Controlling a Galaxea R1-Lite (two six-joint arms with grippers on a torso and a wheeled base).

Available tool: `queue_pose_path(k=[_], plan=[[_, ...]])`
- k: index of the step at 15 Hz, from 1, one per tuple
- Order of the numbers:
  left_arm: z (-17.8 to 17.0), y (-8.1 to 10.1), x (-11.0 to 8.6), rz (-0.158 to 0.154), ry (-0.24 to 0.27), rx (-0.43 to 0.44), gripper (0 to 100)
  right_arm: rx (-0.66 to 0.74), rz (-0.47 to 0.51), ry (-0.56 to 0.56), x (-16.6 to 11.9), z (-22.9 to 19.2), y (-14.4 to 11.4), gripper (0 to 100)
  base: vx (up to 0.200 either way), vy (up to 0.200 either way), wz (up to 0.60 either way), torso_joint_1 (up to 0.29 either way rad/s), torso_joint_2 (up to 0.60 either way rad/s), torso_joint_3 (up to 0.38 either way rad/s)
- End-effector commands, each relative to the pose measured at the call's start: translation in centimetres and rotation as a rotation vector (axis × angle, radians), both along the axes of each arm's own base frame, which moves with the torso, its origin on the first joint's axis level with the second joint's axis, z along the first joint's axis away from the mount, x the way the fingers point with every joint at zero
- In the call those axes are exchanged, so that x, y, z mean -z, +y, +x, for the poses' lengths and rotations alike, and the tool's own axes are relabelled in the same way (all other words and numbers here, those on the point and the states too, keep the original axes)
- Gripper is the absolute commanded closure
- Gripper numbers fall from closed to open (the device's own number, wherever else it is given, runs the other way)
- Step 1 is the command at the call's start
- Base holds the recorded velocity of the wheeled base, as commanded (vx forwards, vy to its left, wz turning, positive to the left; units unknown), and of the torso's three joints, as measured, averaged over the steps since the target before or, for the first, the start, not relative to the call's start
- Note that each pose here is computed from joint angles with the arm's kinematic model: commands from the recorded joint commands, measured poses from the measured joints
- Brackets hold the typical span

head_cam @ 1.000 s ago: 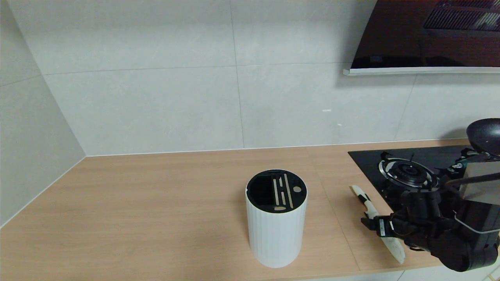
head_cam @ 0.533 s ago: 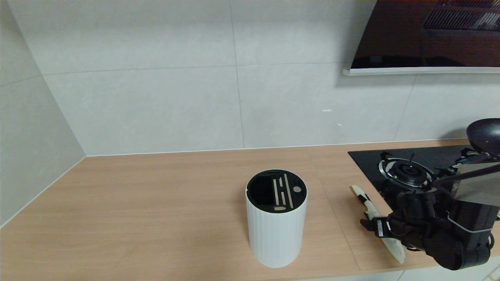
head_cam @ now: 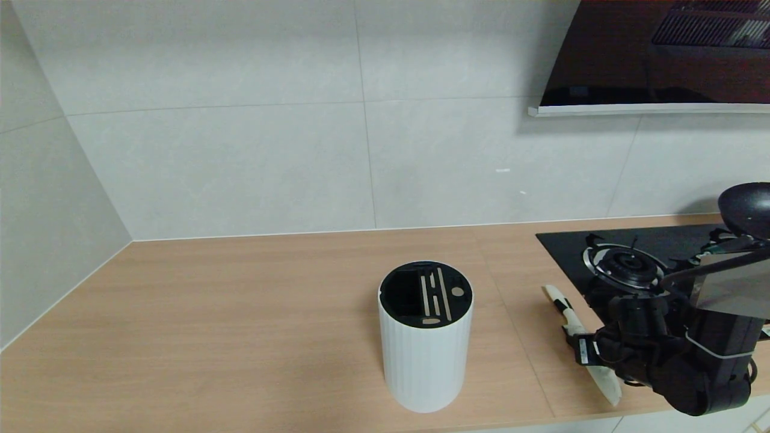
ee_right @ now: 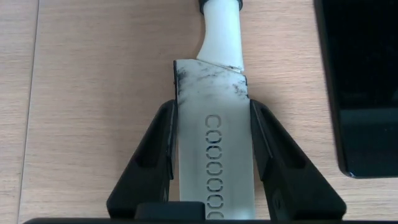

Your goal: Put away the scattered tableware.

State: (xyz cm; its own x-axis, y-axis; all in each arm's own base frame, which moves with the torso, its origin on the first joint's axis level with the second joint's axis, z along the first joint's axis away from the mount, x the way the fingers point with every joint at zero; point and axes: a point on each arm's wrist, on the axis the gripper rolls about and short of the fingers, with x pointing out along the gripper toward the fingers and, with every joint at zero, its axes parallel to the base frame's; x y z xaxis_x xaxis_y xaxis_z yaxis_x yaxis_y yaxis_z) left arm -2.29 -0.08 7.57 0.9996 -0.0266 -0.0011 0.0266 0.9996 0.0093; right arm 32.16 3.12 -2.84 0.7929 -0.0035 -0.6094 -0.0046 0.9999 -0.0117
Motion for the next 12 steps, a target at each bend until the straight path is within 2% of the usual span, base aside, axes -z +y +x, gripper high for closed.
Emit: queue_pose_path(k=[1, 4, 7, 9, 10, 12], plan=[[0.0, 0.0, 0.0, 0.000, -0.001, -0.001, 0, 0.000, 0.002, -0.003, -0.1, 0.0, 0.0, 100, 0.000, 0.000, 0.00, 0.000, 0.00, 0.000], [0.0, 0.0, 0.0, 0.000, 0.000, -0.001, 0, 0.003, 0.010, -0.049, -1.7, 0.0, 0.0, 100, 0.000, 0.000, 0.00, 0.000, 0.00, 0.000], [0.0, 0.0, 0.0, 0.000, 0.000, -0.001, 0, 0.003, 0.026, -0.166, -6.3, -0.9, -0.1, 100, 0.000, 0.000, 0.00, 0.000, 0.00, 0.000], [0.0, 0.0, 0.0, 0.000, 0.000, -0.001, 0, 0.002, 0.029, -0.194, -8.2, -1.7, -0.1, 100, 0.000, 0.000, 0.00, 0.000, 0.00, 0.000], [0.0, 0.0, 0.0, 0.000, 0.000, -0.001, 0, -0.001, 0.043, -0.228, -10.4, -2.5, -0.2, 100, 0.000, 0.000, 0.00, 0.000, 0.00, 0.000], [0.0, 0.0, 0.0, 0.000, 0.000, -0.001, 0, -0.010, 0.074, -0.268, -12.9, -3.8, 0.0, 100, 0.000, 0.000, 0.00, 0.000, 0.00, 0.000]])
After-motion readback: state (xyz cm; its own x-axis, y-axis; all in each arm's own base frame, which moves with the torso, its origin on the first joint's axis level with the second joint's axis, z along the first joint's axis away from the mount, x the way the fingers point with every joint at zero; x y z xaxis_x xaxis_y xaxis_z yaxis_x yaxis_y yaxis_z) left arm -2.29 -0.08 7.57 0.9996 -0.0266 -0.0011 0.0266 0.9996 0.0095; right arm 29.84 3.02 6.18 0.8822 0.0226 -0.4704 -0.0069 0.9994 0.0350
